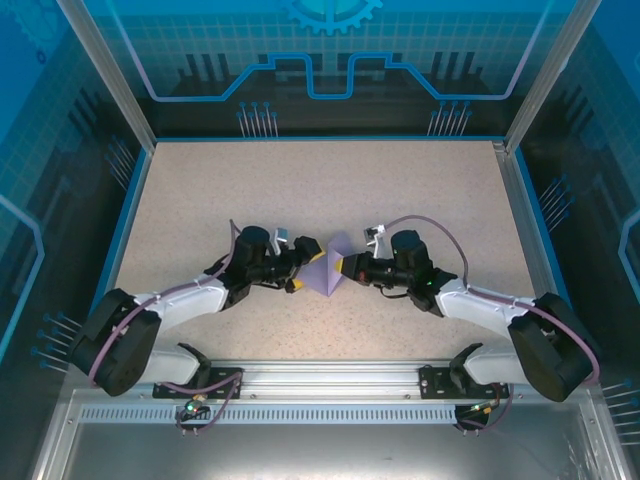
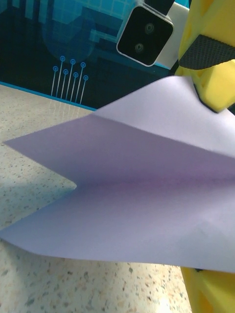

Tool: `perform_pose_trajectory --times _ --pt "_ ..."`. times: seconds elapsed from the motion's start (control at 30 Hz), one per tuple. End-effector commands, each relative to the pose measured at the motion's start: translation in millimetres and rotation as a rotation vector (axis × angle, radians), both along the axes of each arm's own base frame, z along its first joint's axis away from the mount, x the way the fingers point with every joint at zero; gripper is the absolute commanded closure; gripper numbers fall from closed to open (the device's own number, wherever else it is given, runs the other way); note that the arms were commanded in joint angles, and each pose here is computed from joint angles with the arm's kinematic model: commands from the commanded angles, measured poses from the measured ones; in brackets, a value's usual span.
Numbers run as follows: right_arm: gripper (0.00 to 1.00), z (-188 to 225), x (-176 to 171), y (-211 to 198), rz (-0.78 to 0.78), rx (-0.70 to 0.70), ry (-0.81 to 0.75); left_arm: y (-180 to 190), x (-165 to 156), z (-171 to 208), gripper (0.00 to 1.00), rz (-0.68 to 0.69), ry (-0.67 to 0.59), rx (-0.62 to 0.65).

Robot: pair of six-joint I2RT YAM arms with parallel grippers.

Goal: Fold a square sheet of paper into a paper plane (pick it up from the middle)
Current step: Turn over the paper at the center of the table.

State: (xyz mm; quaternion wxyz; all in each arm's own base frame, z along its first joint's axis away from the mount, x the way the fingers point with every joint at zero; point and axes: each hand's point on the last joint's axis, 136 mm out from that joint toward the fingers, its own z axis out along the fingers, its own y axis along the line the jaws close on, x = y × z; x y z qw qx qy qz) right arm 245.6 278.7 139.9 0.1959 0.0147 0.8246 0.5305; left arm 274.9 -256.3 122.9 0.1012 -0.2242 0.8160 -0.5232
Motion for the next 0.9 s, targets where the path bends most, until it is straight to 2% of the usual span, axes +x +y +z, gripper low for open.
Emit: perform_pose_trajectory --times 0.0,0.17,0.57,0.87 --pt "0.99 -3 -3 3 -0.003 0.016 -0.003 -19 3 15 0.09 -0.074 -0.067 -0.034" --pt "0.99 -14 -6 -1 -0.018 0.003 0.026 -28 5 10 0.14 -0.097 -0.067 -0.042" --pt "0.96 -36 -10 -10 -0.058 -0.024 0.079 -39 9 6 0.43 -0.13 -0.084 -0.032" --pt "0.95 -45 -8 -9 -0.064 -0.024 0.101 -45 7 -13 0.51 -0.164 -0.046 -0.015"
